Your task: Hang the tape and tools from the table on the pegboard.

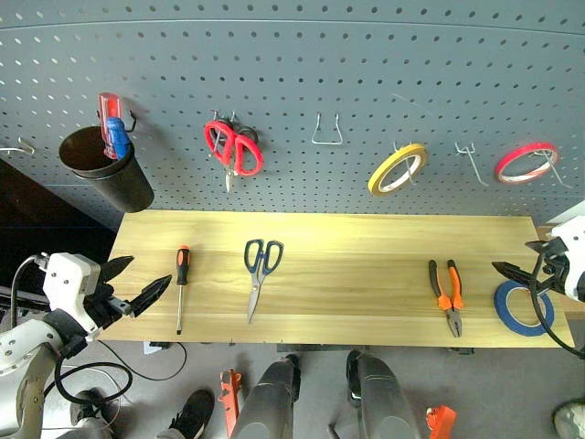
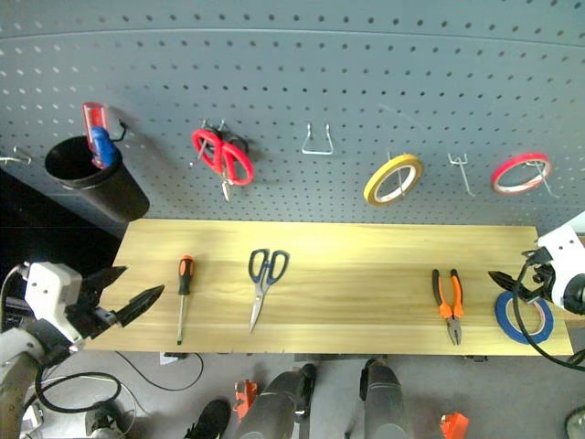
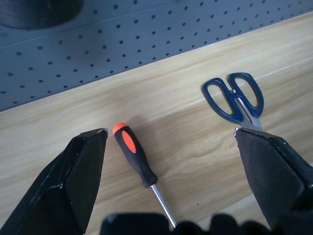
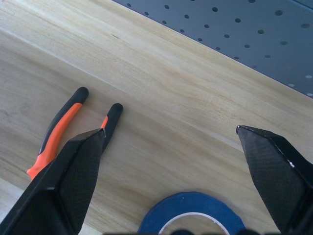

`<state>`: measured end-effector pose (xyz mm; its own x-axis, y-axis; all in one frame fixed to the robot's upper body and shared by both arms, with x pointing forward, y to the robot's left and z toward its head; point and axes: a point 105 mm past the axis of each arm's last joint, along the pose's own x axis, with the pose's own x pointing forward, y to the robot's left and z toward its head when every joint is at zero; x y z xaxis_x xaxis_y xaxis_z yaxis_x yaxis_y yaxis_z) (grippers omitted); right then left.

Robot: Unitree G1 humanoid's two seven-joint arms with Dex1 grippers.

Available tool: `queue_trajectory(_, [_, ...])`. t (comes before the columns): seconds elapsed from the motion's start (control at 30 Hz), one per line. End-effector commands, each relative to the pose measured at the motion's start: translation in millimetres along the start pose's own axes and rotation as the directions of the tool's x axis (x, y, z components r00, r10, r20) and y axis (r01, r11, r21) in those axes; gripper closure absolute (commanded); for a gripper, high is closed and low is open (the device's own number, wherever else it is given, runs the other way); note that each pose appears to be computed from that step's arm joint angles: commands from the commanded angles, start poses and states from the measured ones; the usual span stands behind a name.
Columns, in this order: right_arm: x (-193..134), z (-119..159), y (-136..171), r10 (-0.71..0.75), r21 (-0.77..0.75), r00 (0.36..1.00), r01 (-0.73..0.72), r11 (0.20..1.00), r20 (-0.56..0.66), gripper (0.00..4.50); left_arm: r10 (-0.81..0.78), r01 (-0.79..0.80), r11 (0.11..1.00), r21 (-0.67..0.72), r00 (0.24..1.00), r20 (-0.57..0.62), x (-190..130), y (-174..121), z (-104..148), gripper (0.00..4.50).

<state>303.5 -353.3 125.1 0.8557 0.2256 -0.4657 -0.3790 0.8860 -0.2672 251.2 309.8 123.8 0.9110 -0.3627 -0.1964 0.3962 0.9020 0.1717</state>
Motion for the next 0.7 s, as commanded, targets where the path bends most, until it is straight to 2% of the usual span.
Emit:
queue_trajectory(0.03, [-3.6, 9.5, -1.6, -0.010, -0.014, 1.000, 0.010, 1.000, 0.029, 0.00, -0.046, 0.044, 0.998, 0.046, 0.998, 0.038, -2.1, -8.3, 11.6, 0.03])
queue_trajectory(0.13, [-5.1, 8.5, -3.1, -0.016, -0.011, 0.999, 0.016, 1.000, 0.028, 0.00, -0.032, 0.033, 0.999, -0.036, 0.999, 0.030, -0.8, -5.5, 10.9, 0.03])
queue_trajectory(0.37, [-3.6, 7.0, -6.3, -0.046, -0.010, 0.999, 0.047, 0.999, 0.014, 0.00, -0.102, 0.102, 0.995, -0.012, 0.994, 0.032, 2.2, -14.4, 16.0, 0.03])
queue_trajectory(0.5, [0.0, 5.0, -9.6, -0.072, -0.006, 0.997, 0.072, 0.997, 0.001, 0.00, -0.188, 0.188, 0.982, -0.022, 0.982, 0.017, 7.2, -26.0, 19.2, 0.03])
queue_trajectory(0.6, [4.9, 4.4, -7.7, -0.063, 0.053, 0.998, 0.065, 0.996, -0.029, 0.00, -0.331, 0.327, 0.943, -0.058, 0.942, -0.058, 3.5, -47.9, 13.1, 0.03])
queue_trajectory(0.7, [7.5, -8.2, -13.8, -0.104, 0.044, 0.985, 0.111, 0.993, -0.139, 0.00, -0.399, 0.393, 0.916, -0.078, 0.913, -0.089, 4.6, -60.0, 9.4, 0.03])
